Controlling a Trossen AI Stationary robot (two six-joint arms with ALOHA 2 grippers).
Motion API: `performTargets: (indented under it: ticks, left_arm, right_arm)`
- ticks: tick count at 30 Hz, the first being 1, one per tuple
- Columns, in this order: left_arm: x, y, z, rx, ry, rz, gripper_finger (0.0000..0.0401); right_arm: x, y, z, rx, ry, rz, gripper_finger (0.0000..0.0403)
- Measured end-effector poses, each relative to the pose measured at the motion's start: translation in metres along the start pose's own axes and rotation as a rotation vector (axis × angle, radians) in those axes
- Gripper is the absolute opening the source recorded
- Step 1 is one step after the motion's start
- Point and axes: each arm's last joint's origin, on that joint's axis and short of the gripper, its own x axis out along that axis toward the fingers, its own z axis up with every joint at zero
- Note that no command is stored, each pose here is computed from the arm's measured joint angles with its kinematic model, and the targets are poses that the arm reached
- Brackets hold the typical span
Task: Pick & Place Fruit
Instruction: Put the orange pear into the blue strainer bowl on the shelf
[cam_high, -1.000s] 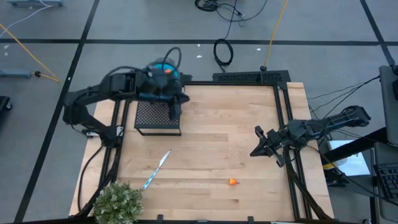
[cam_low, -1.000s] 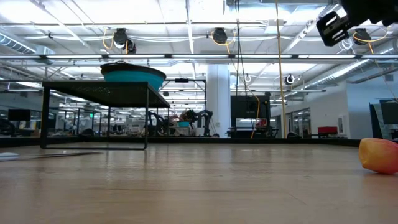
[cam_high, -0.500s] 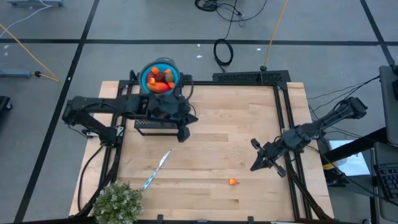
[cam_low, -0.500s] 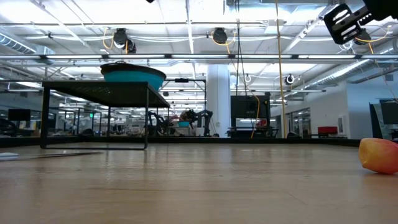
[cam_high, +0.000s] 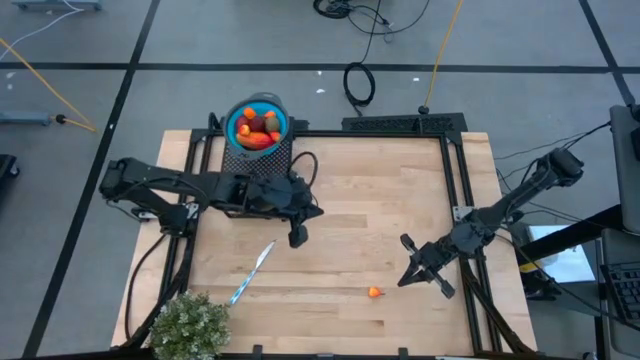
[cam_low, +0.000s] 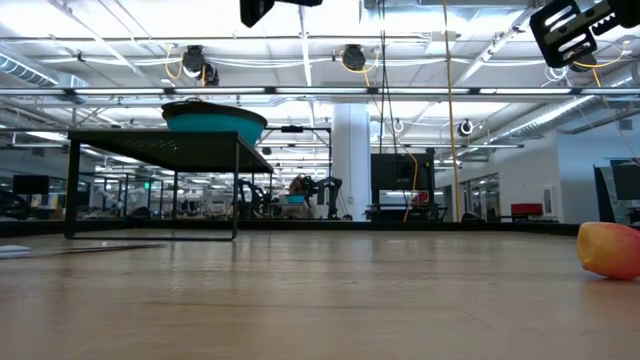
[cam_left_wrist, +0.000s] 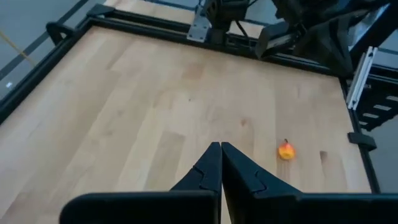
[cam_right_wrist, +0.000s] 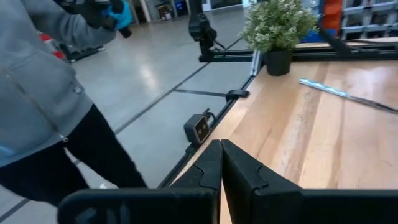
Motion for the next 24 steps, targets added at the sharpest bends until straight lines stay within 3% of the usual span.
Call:
performTargets:
  ticks: [7, 15, 24]
  left_arm:
    - [-0.007, -0.001, -0.026, -0.005, -0.042, -0.045, 0.0005]
    - [-0.043, 0.002, -0.056, 0.0, -0.104, -0.104, 0.0002]
    - [-0.082, 0.006, -0.084, 0.01, -0.212, -0.128, 0.0002]
  right_arm:
    - [0.007, 0.007, 0.001, 0.001, -0.039, -0.039, 0.0]
    - [0.019, 0.014, 0.018, -0.002, -0.061, -0.07, 0.0]
    - [0.041, 0.021, 0.043, -0.009, 0.08, -0.106, 0.0]
